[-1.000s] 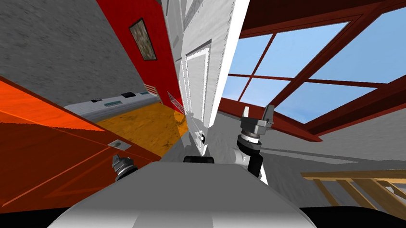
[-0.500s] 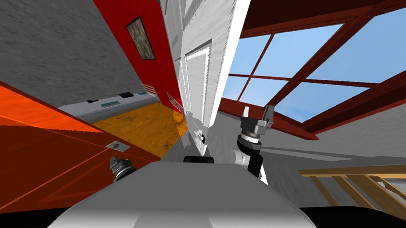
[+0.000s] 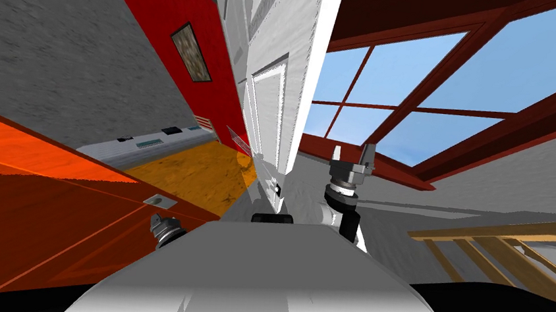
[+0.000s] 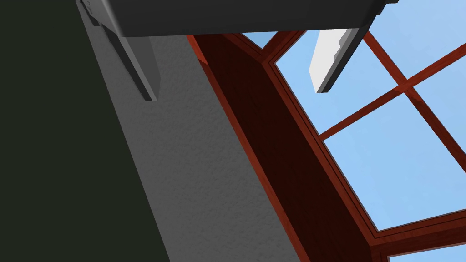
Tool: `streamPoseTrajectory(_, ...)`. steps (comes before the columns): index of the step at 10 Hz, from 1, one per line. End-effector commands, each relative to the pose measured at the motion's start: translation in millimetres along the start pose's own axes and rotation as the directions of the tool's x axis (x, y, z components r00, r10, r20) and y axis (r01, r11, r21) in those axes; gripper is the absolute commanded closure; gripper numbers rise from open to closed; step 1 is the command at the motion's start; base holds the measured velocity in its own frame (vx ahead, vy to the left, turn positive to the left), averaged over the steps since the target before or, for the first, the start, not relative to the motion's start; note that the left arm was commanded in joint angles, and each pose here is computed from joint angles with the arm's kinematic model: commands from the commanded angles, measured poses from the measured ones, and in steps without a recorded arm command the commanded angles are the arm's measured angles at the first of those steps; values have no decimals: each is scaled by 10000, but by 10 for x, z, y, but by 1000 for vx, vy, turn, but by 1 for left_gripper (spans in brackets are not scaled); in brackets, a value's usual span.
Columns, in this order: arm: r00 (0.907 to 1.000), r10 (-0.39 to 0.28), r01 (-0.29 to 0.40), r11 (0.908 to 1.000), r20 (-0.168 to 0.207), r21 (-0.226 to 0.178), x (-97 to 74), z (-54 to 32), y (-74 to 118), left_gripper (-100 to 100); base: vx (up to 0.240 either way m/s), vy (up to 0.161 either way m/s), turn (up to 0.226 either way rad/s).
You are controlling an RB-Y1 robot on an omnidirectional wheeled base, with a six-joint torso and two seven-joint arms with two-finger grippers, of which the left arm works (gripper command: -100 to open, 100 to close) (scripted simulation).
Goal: Pull the door open
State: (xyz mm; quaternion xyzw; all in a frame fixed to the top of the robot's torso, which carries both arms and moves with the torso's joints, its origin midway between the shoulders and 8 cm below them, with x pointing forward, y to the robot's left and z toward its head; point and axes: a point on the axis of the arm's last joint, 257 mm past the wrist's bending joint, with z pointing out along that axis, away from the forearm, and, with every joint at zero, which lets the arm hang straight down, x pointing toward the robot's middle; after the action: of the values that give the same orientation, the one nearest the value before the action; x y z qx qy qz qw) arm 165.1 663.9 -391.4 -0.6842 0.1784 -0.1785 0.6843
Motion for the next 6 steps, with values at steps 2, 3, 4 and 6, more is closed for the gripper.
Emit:
streamPoseTrajectory(2,10000,1,-1,10000,1,-1,-1,0,0,-100,-4,-2,17)
streamPoseTrajectory(3,10000,1,-1,10000,1,-1,-1,0,0,-100,0,-14,29)
streamPoseTrajectory(4,10000,1,-1,10000,1,-1,-1,0,0,-100,7,4,-31)
streamPoseTrajectory(6,9999,-3,2,10000,115,3,-50,0,-6,-100,11,16,-68)
